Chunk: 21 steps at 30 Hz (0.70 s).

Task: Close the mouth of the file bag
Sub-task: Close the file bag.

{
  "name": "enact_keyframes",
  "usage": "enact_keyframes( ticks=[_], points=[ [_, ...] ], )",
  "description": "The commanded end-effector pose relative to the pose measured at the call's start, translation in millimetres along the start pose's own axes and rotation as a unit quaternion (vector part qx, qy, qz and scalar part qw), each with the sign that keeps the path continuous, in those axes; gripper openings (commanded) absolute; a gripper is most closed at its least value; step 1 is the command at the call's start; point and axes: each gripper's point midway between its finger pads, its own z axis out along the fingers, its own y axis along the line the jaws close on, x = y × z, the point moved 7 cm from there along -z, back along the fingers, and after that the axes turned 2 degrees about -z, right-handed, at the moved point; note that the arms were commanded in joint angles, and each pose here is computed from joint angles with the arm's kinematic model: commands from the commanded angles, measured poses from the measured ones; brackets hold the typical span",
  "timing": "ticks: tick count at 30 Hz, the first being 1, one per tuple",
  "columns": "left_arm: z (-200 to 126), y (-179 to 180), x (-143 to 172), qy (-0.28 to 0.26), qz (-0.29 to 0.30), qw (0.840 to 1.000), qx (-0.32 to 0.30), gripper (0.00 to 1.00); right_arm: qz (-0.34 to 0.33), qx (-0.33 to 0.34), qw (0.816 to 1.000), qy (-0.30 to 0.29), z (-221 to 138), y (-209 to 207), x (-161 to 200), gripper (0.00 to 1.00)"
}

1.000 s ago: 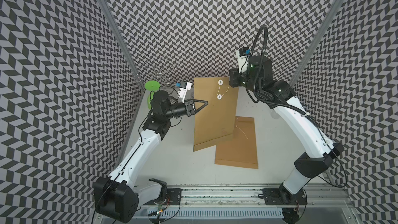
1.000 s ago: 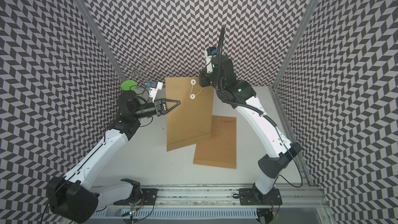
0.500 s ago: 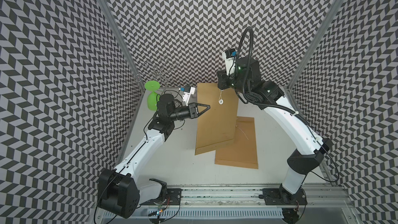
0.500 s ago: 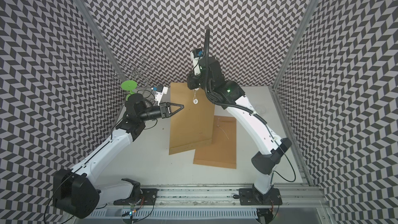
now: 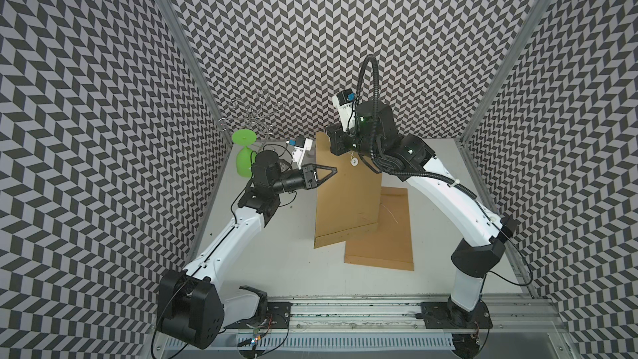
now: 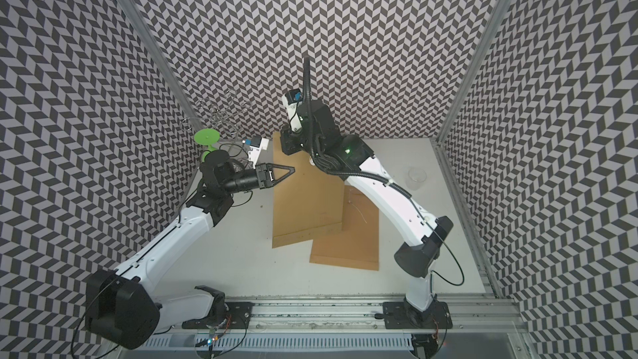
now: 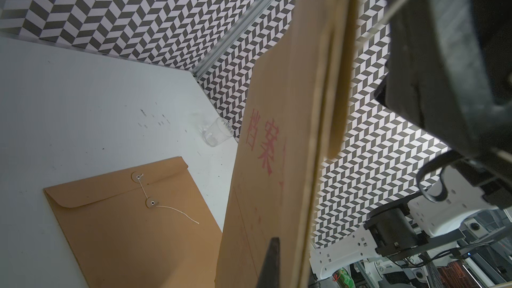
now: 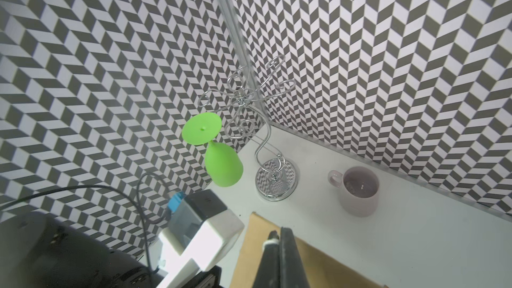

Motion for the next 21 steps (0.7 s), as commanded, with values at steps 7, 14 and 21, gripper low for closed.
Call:
enact_keyframes(
  ticks=[7, 14, 21],
  points=[
    [-2.8, -3.5, -11.1, -0.021, 0.022, 1.000, 0.005, 0.00, 0.022, -0.113, 0.993, -0.037, -14.1, 30.9, -20.3, 0.00],
    [-12.8, -6.0, -33.8, -0.051, 0.034, 0.998, 0.003, 0.00, 0.041, -0.160, 0.986, -0.020, -21.3, 39.8, -5.3, 0.00],
    [-19.5, -8.7, -47.7, -0.068, 0.046, 0.997, 0.004, 0.00, 0.051, -0.174, 0.983, -0.003, -27.3, 39.9, 11.2, 0.00]
  ],
)
